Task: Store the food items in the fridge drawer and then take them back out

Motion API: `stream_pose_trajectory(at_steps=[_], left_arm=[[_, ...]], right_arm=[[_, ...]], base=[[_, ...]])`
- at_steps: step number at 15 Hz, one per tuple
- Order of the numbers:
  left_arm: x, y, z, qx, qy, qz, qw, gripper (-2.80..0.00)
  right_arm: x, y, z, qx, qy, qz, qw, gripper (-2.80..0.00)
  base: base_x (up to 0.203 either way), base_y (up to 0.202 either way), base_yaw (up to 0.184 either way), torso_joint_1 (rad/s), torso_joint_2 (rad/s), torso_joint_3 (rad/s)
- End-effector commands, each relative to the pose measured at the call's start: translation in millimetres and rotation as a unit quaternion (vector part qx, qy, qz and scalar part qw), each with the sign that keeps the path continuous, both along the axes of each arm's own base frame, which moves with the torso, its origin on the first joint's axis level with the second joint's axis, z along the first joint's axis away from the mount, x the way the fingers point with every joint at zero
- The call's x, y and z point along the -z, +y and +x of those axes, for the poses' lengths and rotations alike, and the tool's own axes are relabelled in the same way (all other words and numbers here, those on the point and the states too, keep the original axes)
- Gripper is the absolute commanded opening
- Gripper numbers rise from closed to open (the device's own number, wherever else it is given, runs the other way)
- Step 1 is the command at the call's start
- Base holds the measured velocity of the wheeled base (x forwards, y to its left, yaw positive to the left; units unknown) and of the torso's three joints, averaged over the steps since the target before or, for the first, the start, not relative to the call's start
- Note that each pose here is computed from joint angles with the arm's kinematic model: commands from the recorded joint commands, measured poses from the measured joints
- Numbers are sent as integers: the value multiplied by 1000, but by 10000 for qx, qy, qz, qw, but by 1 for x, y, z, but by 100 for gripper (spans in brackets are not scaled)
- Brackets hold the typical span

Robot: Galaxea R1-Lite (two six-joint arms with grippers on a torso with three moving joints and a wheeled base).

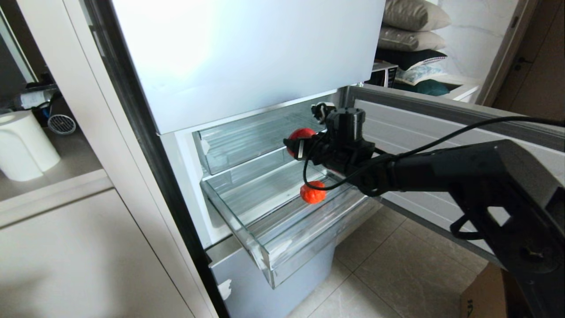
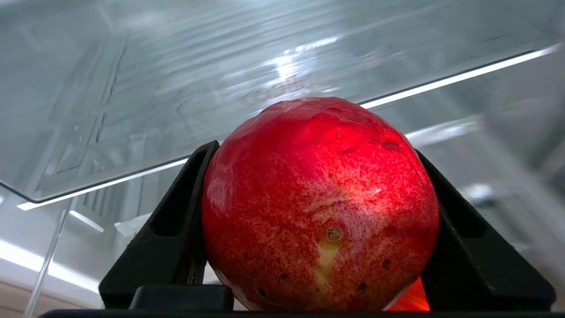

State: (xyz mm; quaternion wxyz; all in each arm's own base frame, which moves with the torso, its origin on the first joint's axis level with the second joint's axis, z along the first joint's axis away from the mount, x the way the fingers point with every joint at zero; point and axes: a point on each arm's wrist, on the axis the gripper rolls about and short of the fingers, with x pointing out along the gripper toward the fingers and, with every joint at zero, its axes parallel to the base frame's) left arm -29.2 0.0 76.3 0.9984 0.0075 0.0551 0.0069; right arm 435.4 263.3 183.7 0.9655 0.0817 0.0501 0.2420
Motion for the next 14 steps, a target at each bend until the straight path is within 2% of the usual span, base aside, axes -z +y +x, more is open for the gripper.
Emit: stream_pose_trajectory(at_steps=[1,10,14], left_arm=[[0,0,0,-3,9,2,10000,-280],[0,0,0,-4,16,-5,10000,-280],[0,0,0,-3,9,0,10000,-280]], right_arm=[[42,23,9,-147,242,-144,9995,-280],[93,32,15,-169,749,-460,9960,-280],[107,32,16,-182,938,-567,9938,-280]], base=[[0,0,0,0,0,0],[0,0,0,0,0,0],[0,0,0,0,0,0]])
